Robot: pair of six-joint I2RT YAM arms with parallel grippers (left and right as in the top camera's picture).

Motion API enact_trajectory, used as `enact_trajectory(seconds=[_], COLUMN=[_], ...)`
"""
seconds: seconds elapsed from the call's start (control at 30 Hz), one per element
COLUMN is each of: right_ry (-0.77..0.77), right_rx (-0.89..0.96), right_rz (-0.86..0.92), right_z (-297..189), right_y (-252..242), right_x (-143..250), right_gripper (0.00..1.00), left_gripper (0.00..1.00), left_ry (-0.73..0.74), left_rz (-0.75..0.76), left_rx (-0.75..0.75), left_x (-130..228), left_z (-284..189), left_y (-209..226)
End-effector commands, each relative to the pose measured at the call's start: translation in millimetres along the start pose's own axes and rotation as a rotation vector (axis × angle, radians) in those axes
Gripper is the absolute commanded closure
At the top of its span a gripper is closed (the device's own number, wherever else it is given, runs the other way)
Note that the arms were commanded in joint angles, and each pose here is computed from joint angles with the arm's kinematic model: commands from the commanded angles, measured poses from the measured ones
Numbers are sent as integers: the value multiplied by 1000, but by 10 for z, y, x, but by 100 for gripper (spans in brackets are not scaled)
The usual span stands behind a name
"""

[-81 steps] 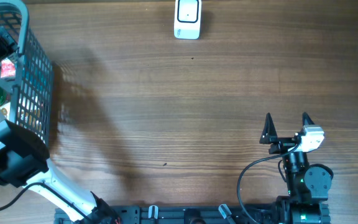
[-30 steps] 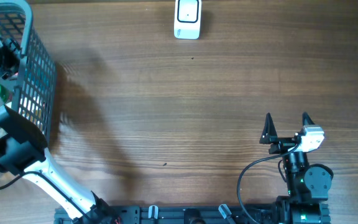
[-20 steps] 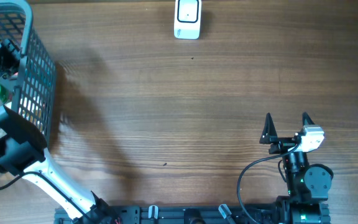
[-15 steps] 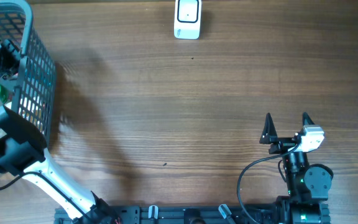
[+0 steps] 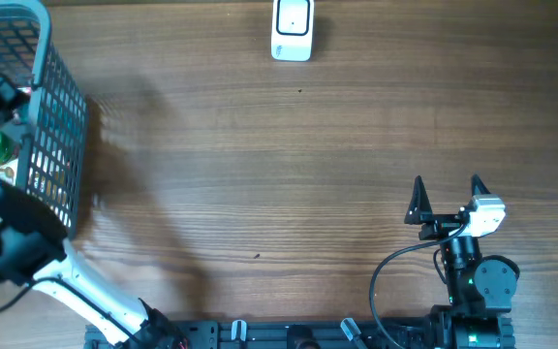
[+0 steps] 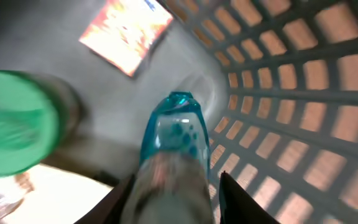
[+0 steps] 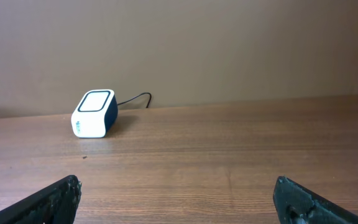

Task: Scan the item barcode
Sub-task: 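Grasp the green-lidded jar in the basket with the left gripper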

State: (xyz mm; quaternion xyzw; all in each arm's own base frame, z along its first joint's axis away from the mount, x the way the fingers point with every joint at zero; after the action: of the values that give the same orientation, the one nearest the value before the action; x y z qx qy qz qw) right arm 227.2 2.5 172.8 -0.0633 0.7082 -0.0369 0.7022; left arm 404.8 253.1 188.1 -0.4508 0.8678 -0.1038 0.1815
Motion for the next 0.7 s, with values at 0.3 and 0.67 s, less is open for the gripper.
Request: enact_trajectory(seconds=[0.3, 0.67], right_ry=[-4, -4], right_rx=[14, 14], right_rz=[-6, -6], right_z=[-2, -2], right_y=[-23, -23], right_x=[-9, -9], right_gripper=[0, 0], left_gripper=[47, 0], left_ry=[-92, -16], left_rz=[-32, -154], left_rx=[67, -52], left_x=[-20, 165], left_z=[-609, -334], left_y=[-20, 260])
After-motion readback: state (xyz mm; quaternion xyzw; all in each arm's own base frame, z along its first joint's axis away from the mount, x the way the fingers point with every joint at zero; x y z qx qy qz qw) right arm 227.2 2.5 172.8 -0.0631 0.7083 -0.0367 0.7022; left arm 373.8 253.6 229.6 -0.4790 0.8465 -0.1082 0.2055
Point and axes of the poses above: each gripper's point midway between its finger pads, its own z axis out along the fingers, its own y axis along the line the jaws close on, x = y × z, the point moved 2 cm from there along -z, back along the fingers, and after that the axes turned 13 degrees about -z, right-handed, at the moved point
